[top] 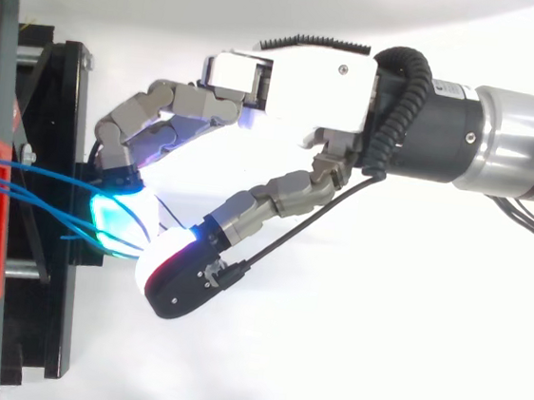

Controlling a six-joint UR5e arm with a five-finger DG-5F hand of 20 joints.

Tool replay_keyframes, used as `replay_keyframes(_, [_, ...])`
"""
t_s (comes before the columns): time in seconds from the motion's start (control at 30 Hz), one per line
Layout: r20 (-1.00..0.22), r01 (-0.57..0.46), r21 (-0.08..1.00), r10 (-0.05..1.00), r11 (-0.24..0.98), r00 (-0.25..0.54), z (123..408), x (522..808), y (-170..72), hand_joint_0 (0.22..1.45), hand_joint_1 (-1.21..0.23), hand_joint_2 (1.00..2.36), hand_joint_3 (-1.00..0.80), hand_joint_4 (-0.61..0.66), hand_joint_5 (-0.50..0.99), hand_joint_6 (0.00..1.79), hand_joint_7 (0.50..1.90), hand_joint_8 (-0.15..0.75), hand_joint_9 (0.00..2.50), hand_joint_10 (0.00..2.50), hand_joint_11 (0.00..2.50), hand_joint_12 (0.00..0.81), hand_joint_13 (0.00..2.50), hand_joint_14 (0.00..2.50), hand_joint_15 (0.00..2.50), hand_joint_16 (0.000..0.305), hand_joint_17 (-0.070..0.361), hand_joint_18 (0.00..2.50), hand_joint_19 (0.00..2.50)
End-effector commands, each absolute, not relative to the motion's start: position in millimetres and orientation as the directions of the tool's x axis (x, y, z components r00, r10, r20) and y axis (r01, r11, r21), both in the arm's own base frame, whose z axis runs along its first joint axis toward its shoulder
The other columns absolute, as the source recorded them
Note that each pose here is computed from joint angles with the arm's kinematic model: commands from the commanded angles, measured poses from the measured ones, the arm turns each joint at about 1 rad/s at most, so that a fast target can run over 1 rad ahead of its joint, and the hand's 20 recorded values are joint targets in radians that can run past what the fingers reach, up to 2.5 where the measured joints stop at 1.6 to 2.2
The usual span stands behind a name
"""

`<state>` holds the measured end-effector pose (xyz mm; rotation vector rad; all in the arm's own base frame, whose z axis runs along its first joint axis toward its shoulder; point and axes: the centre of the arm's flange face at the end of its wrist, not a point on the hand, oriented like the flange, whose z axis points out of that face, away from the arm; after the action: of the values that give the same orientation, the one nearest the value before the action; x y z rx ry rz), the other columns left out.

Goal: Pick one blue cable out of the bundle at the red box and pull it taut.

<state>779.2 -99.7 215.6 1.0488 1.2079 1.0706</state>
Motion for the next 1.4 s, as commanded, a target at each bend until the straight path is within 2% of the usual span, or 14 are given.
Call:
replay_keyframes(0.0, [-0.181, -0.06, 0.981, 0.982, 0.184, 0.053, 215.6, 779.2, -100.1, 0.9, -0.87, 1.01, -0.33, -0.14, -0.2, 0.95, 1.21, 0.145, 0.68, 0.01, 0.32, 0.272, 0.49, 0.01, 0.16, 0.04, 0.09, 0.48, 0.32])
replay_keyframes(0.23, [-0.181, -0.057, 0.981, 0.982, 0.184, 0.053, 214.7, 778.7, -100.1, 0.85, -0.93, 1.01, -0.44, -0.12, -0.22, 0.92, 0.93, 0.138, 0.54, 0.0, 0.27, 0.277, 0.42, 0.0, 0.11, 0.041, 0.092, 0.48, 0.16])
replay_keyframes(0.4, [-0.179, -0.058, 0.982, 0.982, 0.182, 0.054, 215.4, 779.1, -100.2, 0.84, -0.95, 1.0, -0.46, -0.12, -0.23, 0.91, 0.9, 0.13, 0.49, 0.0, 0.26, 0.277, 0.38, 0.0, 0.07, 0.04, 0.089, 0.45, 0.1])
replay_keyframes(0.6, [-0.179, -0.058, 0.982, 0.982, 0.182, 0.054, 215.4, 779.1, -100.2, 0.85, -0.92, 1.01, -0.34, -0.12, -0.22, 0.91, 0.89, 0.128, 0.47, 0.0, 0.25, 0.271, 0.3, 0.0, 0.05, 0.038, 0.085, 0.34, 0.08])
replay_keyframes(0.7, [-0.179, -0.063, 0.981, 0.982, 0.182, 0.055, 216.9, 779.3, -100.2, 0.85, -0.93, 1.01, -0.34, -0.12, -0.23, 0.9, 0.89, 0.124, 0.42, 0.0, 0.21, 0.277, 0.23, 0.0, 0.02, 0.037, 0.082, 0.25, 0.0])
replay_keyframes(1.03, [-0.18, -0.062, 0.981, 0.982, 0.183, 0.052, 216.2, 779.1, -98.9, 0.82, -0.96, 1.01, -0.38, -0.13, -0.26, 0.89, 0.85, 0.107, 0.22, 0.0, 0.19, 0.273, 0.04, 0.0, 0.02, 0.037, 0.083, 0.0, 0.0])
replay_keyframes(1.37, [-0.18, -0.061, 0.981, 0.982, 0.183, 0.054, 216.2, 779.1, -99.0, 0.78, -0.98, 1.02, -0.22, -0.08, -0.26, 0.81, 0.8, 0.108, 0.12, 0.0, 0.15, 0.278, 0.0, 0.0, 0.01, 0.037, 0.084, 0.0, 0.0])
